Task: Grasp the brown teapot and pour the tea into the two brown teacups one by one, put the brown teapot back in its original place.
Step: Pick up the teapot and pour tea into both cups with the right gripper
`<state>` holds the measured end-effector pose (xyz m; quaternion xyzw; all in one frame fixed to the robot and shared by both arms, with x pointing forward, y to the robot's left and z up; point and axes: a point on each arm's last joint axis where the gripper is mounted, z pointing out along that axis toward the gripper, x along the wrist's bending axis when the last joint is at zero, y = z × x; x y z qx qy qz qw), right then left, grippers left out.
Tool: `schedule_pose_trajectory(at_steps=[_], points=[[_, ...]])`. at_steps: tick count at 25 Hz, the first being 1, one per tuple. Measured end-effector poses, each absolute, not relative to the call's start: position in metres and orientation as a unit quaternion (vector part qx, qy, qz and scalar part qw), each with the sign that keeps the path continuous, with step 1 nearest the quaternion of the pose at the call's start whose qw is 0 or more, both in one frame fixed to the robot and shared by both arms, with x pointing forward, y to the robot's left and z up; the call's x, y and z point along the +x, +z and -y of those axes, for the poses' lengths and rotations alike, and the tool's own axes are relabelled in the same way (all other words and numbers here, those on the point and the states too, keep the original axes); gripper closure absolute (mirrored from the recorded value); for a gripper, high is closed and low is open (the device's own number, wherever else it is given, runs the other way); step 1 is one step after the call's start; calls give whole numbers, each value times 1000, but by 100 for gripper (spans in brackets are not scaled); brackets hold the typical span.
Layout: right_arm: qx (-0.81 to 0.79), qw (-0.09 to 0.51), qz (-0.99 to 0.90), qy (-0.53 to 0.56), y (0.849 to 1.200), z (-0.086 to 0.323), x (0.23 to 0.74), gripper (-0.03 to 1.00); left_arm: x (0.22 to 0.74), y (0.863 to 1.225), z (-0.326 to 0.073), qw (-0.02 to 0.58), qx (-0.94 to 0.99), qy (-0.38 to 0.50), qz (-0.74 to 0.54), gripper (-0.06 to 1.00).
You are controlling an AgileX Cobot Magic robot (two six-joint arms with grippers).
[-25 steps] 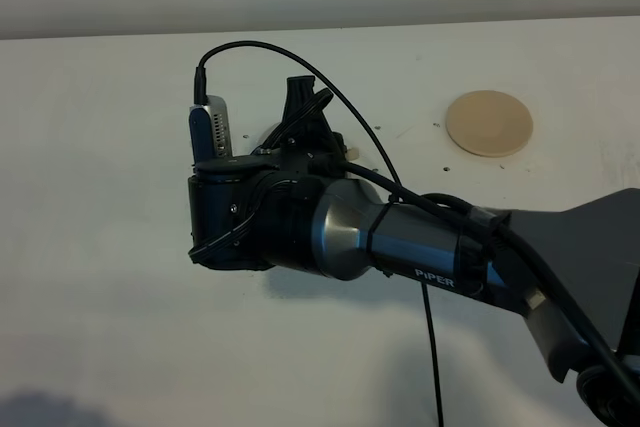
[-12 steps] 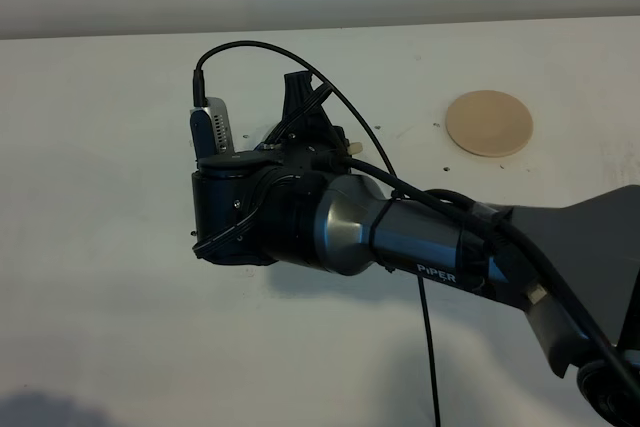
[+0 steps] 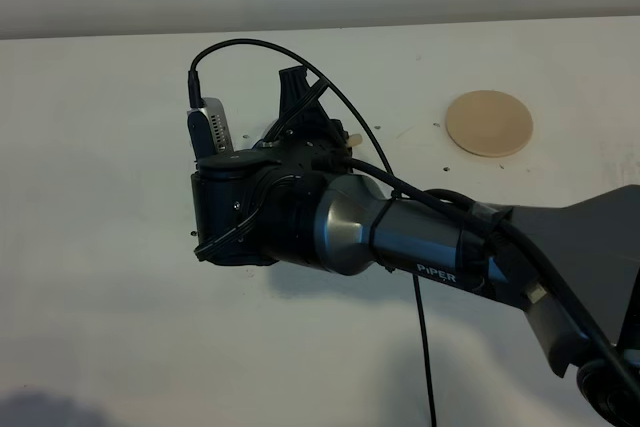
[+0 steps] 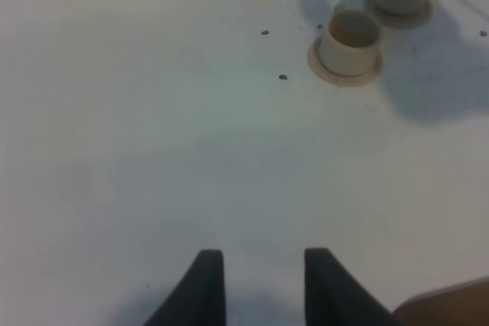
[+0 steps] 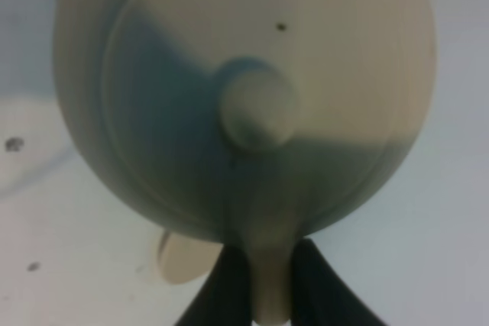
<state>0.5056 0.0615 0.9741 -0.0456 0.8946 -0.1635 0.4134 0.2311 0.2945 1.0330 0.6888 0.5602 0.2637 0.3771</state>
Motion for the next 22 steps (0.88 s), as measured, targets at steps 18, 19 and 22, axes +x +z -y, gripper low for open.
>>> schedule_pose_trajectory(at_steps=[18,19,22], points=[[-85,417,-886,-185,974,-62,507,86,231,1033,-295,377,689,264,-560,70],[-87,417,-886,-186,974,-62,507,86,231,1033,-295,377,689,264,-560,70],[-95,416,-884,-190,974,-62,508,86,231,1033,-295,377,689,264,-560,70]])
